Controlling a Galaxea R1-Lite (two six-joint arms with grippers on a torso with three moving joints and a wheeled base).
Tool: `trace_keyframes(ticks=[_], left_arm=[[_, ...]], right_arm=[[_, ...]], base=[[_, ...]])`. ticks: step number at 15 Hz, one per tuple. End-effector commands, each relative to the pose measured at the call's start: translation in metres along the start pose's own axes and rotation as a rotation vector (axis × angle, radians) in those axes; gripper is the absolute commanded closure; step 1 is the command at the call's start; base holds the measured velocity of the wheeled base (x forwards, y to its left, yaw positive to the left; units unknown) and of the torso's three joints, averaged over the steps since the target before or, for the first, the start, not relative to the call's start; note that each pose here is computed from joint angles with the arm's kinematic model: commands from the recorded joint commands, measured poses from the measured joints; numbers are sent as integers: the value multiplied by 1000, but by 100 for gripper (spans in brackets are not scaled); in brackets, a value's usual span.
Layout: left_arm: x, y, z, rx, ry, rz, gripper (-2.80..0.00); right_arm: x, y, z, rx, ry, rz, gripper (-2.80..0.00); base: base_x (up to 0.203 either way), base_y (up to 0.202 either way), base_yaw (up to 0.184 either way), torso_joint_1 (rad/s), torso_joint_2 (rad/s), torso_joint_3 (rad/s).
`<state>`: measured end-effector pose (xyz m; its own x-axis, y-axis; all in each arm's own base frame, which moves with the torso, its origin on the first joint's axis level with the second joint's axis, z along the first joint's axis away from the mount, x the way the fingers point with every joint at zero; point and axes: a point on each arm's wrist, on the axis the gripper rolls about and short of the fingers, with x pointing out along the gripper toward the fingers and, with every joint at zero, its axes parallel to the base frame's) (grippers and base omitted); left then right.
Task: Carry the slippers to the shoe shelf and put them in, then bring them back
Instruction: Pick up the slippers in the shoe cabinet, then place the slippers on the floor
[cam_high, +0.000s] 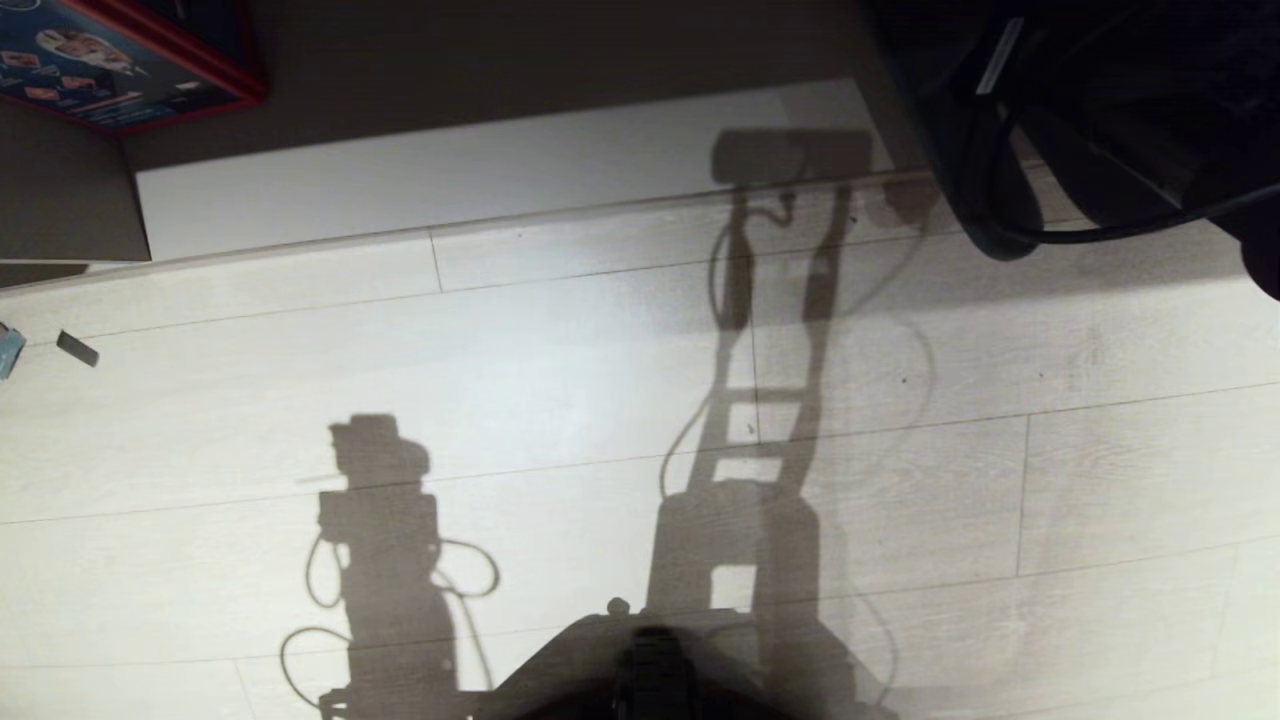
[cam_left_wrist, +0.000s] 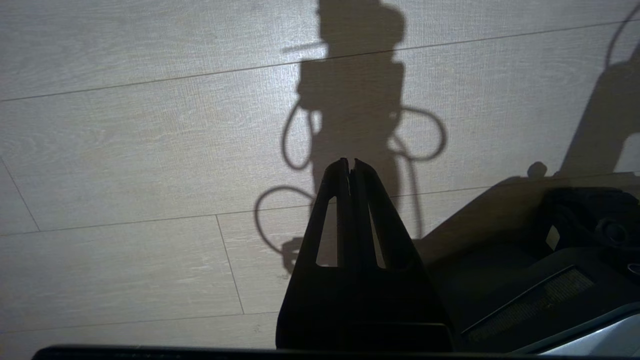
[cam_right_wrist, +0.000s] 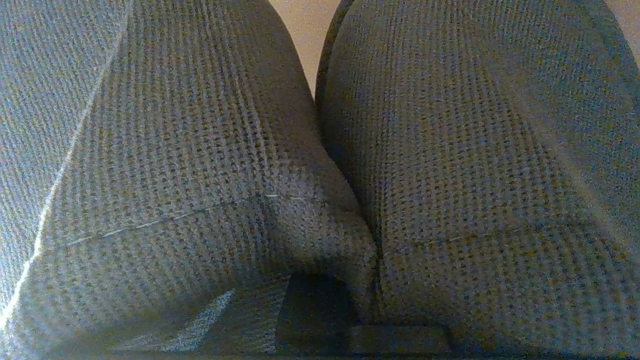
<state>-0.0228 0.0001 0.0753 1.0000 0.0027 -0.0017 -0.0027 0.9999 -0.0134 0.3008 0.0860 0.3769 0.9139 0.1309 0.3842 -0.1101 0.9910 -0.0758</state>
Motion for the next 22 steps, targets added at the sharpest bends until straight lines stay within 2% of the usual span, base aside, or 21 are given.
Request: trace_keyframes(ticks=[1,4,6,16,22], left_arm=[[0,0,0,0,0,0,0],[0,0,0,0,0,0,0],[0,0,0,0,0,0,0],[0,0,0,0,0,0,0],[0,0,0,0,0,0,0]], right_arm=[[-25,-4,18,26,4,-37,0],[-58,-9,18,45,96,-48,0],[-81,-13,17,99,167,-48,0],[-178,-22,-13,181,323,-46,0],[-248,-34,-8,189,278,-49,0]], base=[[0,0,0,0,0,0],[0,0,0,0,0,0],[0,0,0,0,0,0],[0,0,0,0,0,0],[0,0,0,0,0,0]])
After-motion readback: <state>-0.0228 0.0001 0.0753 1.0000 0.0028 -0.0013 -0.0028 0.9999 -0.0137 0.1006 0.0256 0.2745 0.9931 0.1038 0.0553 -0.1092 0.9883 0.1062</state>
